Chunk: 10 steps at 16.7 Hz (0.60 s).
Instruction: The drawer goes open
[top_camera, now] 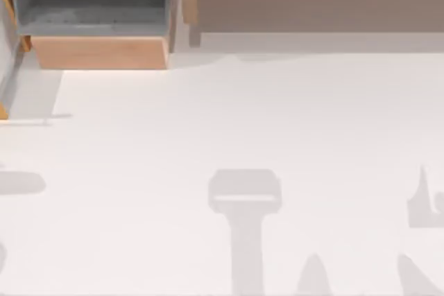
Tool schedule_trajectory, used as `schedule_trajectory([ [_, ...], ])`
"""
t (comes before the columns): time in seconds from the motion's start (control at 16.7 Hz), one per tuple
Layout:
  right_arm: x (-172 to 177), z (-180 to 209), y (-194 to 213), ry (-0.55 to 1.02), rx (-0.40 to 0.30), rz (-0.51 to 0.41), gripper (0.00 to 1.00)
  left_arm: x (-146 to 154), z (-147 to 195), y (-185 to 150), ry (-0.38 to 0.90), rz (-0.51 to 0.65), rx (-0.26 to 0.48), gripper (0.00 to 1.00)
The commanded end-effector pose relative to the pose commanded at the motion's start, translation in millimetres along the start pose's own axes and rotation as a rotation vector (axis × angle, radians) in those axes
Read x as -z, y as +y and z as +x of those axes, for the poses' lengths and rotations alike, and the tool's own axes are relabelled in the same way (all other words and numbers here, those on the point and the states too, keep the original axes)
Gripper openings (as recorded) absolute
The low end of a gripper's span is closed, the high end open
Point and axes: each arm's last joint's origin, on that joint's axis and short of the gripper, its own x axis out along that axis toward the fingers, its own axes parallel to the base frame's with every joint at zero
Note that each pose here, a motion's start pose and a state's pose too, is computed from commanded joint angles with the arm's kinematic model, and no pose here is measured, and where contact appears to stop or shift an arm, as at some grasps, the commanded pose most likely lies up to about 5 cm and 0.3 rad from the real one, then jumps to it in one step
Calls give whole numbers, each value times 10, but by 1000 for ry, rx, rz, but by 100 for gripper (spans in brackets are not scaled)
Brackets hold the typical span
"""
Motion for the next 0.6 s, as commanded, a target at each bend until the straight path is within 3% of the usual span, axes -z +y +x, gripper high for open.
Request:
schedule_trajectory([
  [0.24,0,0,0,0,0,0,100,-15,-376,-29,3,-10,10,0],
  [0.54,0,0,0,0,0,0,100,-15,-435,-20,5,-5,6,0],
  [0.6,0,0,0,0,0,0,100,-15,-435,-20,5,-5,6,8],
])
